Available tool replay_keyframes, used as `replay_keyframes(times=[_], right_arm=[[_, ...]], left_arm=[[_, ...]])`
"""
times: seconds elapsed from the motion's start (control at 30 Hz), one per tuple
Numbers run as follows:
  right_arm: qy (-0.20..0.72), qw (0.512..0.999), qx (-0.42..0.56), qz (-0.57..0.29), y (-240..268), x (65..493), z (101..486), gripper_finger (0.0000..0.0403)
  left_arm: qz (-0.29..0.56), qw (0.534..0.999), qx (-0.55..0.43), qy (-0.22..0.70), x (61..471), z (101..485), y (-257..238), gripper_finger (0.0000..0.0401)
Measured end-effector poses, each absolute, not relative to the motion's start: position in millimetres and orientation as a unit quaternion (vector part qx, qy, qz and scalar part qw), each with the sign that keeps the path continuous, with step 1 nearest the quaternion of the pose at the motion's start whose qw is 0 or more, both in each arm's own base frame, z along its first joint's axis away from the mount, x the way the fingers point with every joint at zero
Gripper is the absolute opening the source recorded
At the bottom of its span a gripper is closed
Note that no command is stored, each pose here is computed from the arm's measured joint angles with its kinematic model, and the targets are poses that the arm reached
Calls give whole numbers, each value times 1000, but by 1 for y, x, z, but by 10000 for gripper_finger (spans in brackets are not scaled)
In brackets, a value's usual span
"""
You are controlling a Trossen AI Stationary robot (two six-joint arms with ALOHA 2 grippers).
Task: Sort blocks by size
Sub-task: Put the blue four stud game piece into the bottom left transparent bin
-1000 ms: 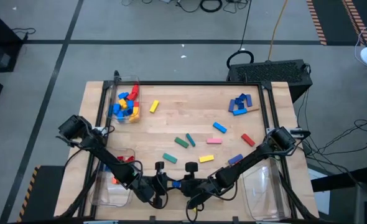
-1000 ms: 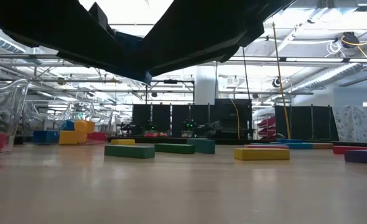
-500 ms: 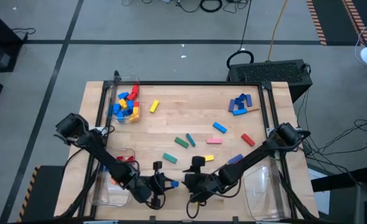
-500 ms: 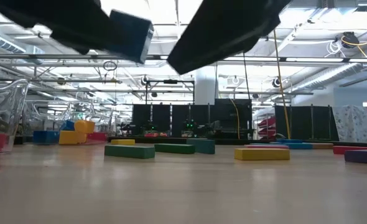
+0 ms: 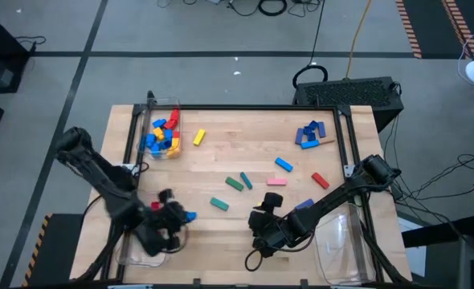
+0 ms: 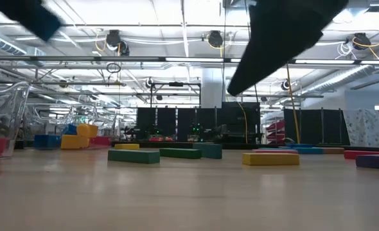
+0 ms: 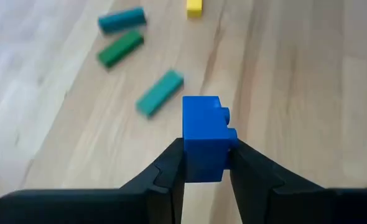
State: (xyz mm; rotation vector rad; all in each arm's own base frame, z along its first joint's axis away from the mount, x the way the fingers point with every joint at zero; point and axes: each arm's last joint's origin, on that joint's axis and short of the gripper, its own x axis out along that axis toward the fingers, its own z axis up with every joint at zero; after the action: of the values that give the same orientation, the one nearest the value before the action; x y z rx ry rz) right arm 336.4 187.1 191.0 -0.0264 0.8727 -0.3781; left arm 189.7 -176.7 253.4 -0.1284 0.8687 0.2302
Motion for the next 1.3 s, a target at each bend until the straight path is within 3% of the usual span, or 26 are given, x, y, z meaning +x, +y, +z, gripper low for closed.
replay_keyframes(times=[0.3,0.73,0.83,1.1,1.3], right_arm=[[452,869,-37,-196,182,329,188,226],[529,812,-78,-234,170,310,183,226],[548,800,-76,-234,167,308,182,226],[584,760,-98,-266,152,300,184,226],[619,720,-90,-300,124,298,195,226]], left_arm=[[180,844,-121,490,125,267,-164,102],[227,773,-99,584,119,219,-175,104],[226,765,-109,594,118,210,-175,125],[235,754,-101,605,115,203,-171,242],[227,768,-126,586,122,219,-171,257]])
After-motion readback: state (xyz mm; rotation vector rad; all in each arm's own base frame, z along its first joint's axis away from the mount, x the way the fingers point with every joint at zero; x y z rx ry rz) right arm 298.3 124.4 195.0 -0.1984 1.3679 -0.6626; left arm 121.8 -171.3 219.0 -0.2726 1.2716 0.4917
